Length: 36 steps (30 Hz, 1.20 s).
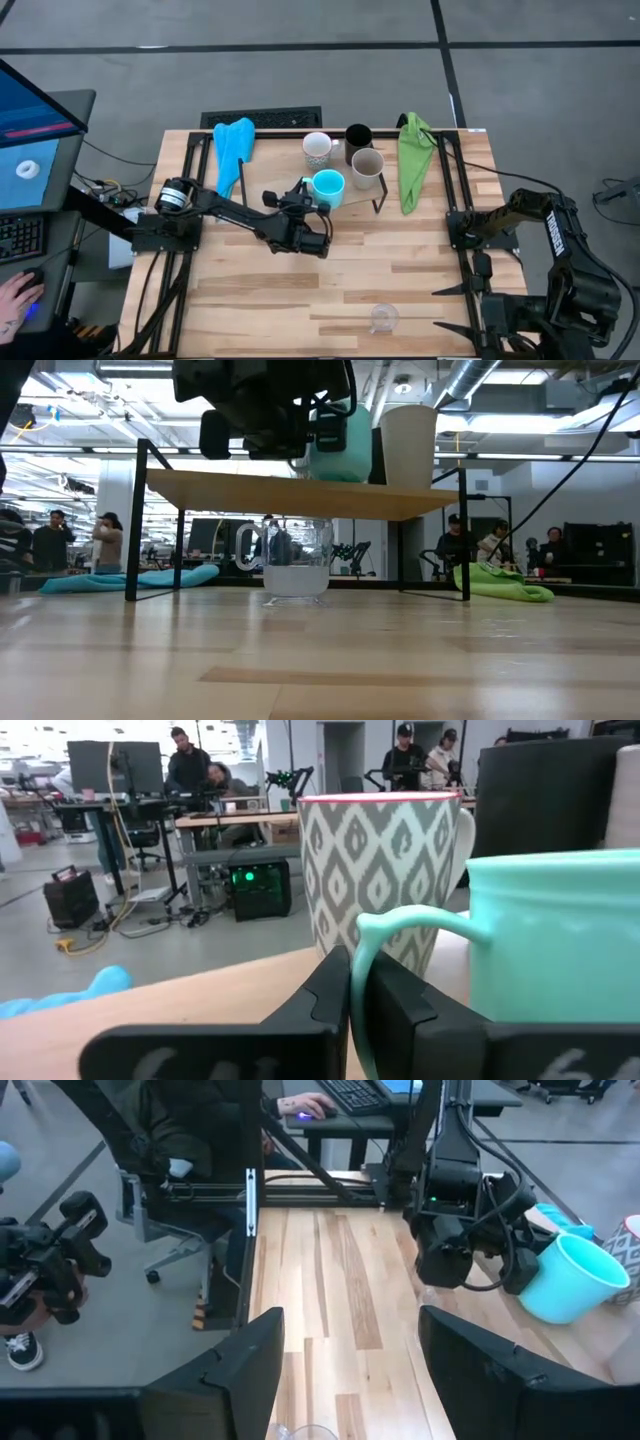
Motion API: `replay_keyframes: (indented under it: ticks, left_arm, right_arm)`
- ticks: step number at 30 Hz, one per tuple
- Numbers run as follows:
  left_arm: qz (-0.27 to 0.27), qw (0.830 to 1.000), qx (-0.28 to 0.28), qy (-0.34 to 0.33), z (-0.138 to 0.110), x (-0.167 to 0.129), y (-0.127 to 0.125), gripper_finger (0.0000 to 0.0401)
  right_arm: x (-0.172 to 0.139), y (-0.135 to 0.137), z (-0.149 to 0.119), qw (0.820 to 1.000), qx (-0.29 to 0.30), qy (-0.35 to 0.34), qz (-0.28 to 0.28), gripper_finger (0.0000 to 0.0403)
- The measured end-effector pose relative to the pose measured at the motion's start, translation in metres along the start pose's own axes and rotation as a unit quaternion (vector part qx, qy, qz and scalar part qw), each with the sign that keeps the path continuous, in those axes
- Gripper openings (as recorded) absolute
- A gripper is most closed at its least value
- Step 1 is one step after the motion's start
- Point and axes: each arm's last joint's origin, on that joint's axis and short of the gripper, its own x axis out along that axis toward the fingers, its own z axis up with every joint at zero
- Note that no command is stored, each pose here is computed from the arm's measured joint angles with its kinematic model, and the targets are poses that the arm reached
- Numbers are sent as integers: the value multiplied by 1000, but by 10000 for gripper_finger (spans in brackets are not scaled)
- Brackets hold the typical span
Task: Stack small to large cups/mugs on shelf
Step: Put the blue mug on the shelf, then put the top transparent mug on the shelf
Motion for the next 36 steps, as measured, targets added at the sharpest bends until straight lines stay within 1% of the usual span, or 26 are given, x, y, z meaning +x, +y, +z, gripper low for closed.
replay_keyframes:
  ticks: [4,9,12,15,24,28,31,36]
  left_arm:
    - [4,1000,-1,2,0,3,0,24]
    - [3,1000,-1,21,-1,6,0,39]
    - [3,1000,0,19,-1,6,0,58]
    - [3,1000,1,20,-1,6,0,88]
    - [-10,999,1,32,-2,-2,-1,201]
    - [-22,998,12,52,-3,-7,-1,235]
    - [-28,998,18,55,-3,-11,-2,248]
    - [-39,997,27,57,-1,-19,-1,252]
  right_arm:
    - [0,0,0,1000,0,0,0,254]
    - [0,0,0,1000,0,0,0,254]
    - [0,0,0,1000,0,0,0,254]
    - [0,0,0,1000,0,0,0,254]
    - [0,0,0,1000,-1,0,0,254]
    - [0,0,0,1000,-1,0,0,254]
    - [0,0,0,1000,-1,0,0,254]
    - [0,1,1,1000,5,-2,3,254]
